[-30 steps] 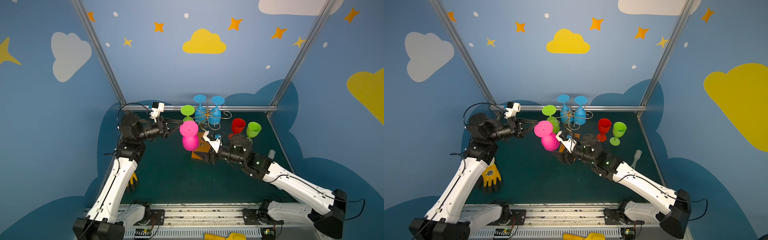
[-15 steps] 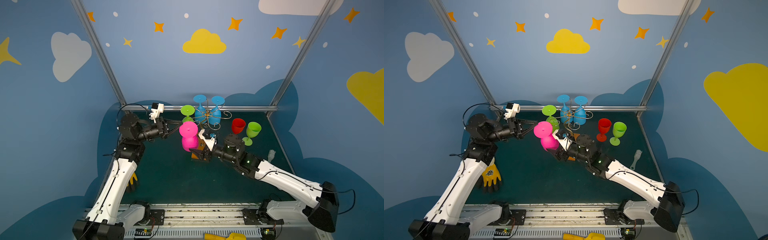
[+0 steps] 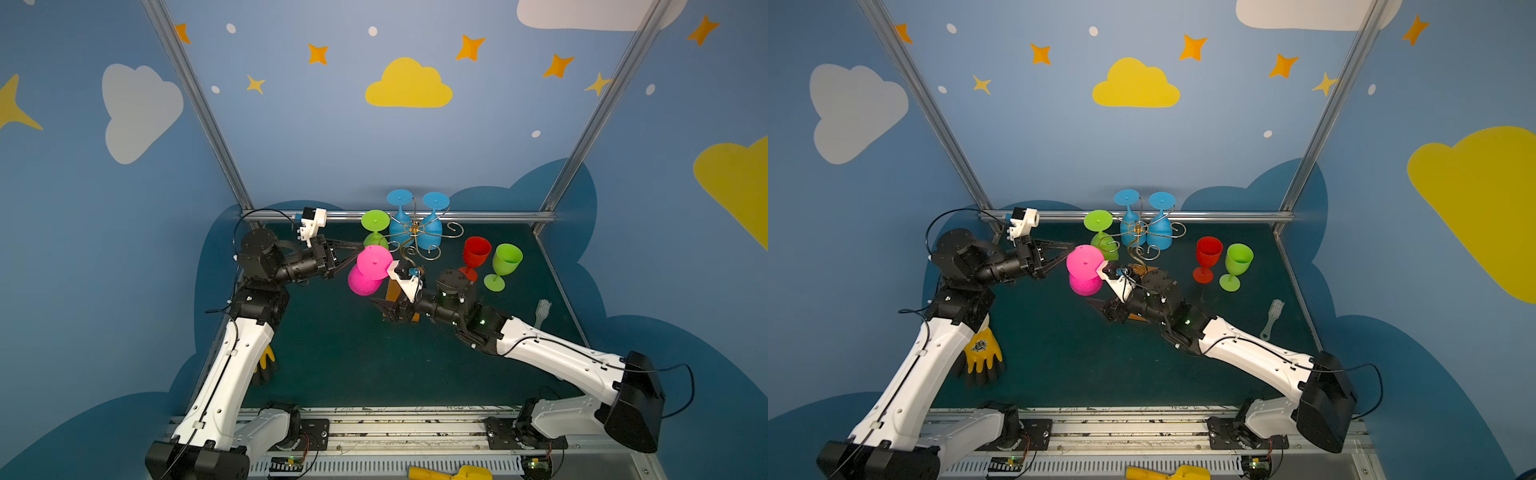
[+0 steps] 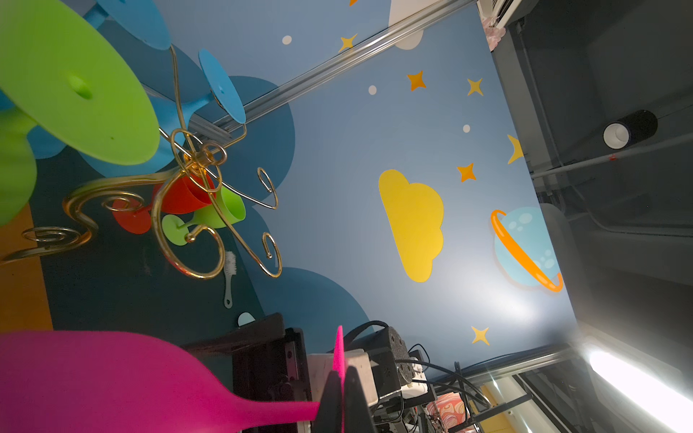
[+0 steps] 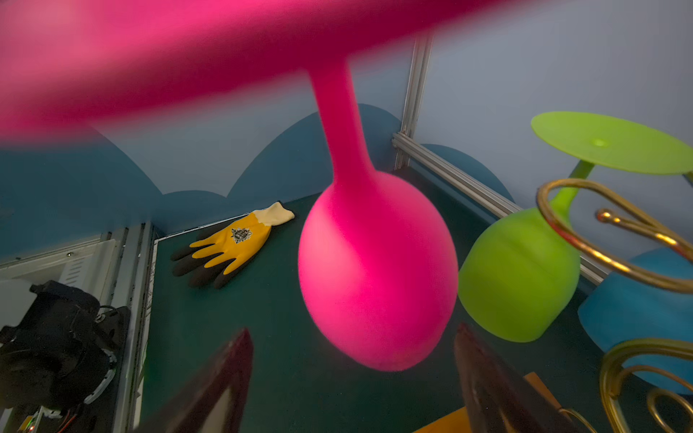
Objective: Take the wine glass off the wine glass rack
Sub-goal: Pass the wine glass.
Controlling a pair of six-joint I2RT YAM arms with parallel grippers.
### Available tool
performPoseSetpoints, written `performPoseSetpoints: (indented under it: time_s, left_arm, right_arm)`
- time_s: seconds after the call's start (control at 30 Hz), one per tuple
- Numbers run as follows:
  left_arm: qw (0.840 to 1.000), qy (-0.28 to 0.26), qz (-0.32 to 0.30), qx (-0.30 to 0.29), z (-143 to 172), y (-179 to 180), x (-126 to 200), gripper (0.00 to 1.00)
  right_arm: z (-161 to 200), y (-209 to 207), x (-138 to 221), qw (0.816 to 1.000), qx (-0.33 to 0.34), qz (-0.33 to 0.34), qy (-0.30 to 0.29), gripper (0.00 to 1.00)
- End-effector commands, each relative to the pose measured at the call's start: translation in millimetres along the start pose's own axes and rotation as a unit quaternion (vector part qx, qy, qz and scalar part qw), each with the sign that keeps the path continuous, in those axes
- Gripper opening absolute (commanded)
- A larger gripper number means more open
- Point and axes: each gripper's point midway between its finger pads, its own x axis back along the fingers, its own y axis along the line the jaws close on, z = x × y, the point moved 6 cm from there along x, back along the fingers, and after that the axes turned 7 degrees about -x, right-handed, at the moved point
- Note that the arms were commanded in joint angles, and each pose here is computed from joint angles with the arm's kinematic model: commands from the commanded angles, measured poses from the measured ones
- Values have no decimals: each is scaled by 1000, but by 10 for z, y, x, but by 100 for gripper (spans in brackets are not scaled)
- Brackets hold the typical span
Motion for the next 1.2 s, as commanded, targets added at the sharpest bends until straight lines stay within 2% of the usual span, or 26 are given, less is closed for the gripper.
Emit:
performPoseSetpoints:
  time_s: [0.0,0.23,0.7,1.17]
  left_arm:
    - [1000,0,10,-16,10,-95,40,3]
    - [1000,-1,10,-13,20,-72,45,3]
    - [1000,-2,12,-11,39,-69,53,3]
    - [1000,-1,10,-6,56,-26,51,3]
  right_arm:
    - [-128,-6,61,999,-4,12,-32,84]
    - [-208,60,179,999,-6,-5,-49,84]
    - [-386,233,137,997,11,-32,-68,84]
    - [-604,298,211,995,24,-28,-96,84]
